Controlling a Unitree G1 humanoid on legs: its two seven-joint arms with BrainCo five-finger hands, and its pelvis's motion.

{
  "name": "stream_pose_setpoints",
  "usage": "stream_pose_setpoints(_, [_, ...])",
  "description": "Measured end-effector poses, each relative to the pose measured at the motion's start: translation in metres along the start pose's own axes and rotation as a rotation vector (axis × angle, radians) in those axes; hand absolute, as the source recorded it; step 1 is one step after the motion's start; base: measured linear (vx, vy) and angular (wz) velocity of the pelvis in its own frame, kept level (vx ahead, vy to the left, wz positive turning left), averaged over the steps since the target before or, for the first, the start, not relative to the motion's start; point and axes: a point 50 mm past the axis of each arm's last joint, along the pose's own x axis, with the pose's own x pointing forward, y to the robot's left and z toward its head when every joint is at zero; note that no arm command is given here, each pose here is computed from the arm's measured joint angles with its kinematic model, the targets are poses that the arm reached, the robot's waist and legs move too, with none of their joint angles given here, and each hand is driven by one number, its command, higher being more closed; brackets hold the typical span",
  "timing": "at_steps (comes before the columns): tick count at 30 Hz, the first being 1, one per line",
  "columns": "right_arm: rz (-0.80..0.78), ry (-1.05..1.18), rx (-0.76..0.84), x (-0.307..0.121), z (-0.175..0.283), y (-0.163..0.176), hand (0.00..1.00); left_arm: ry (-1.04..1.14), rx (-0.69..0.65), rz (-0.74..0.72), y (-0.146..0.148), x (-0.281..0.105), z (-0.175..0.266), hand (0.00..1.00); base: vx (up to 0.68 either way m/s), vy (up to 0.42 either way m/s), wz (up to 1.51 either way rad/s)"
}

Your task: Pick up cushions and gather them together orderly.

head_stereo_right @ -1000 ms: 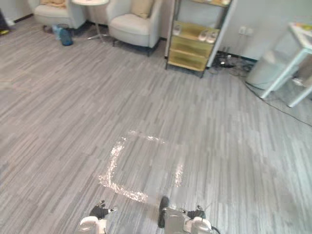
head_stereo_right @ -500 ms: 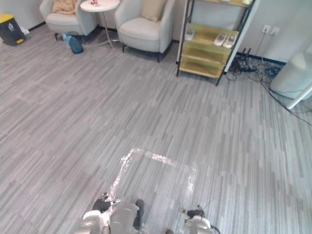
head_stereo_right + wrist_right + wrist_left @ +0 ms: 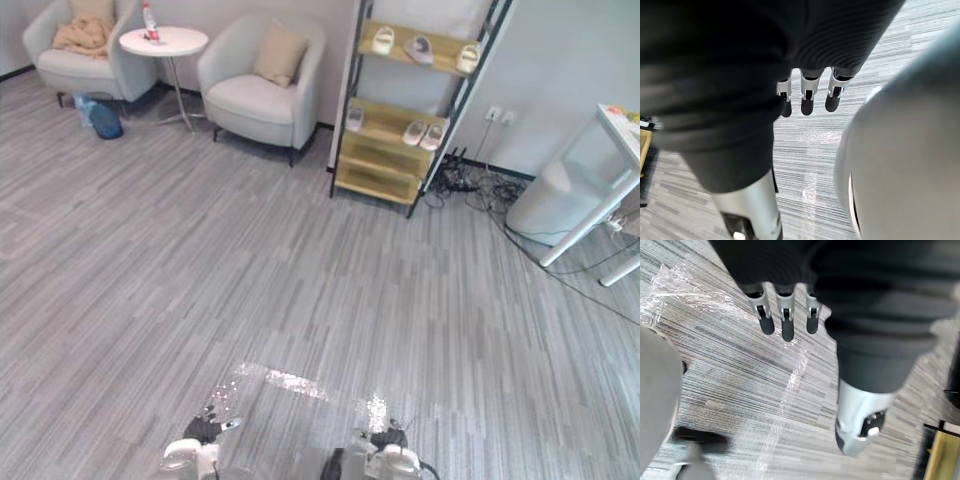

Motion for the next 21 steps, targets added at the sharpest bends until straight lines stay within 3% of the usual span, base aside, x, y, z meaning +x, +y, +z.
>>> stream_pose_setpoints(9, [-0.018, 0.008, 0.016, 0.001, 0.000, -0.004, 0.00, -0.038, -0.061, 0.012, -0.002, 0.000, 0.008, 0.00, 0.36, -0.140, 0.04])
stream_pose_setpoints(21, [-0.015, 0.032, 0.036, -0.002, -0.007, 0.003, 0.00, -0.032, -0.014, -0.011, -0.004, 0.000, 0.007, 0.00, 0.21, 0.097, -0.16])
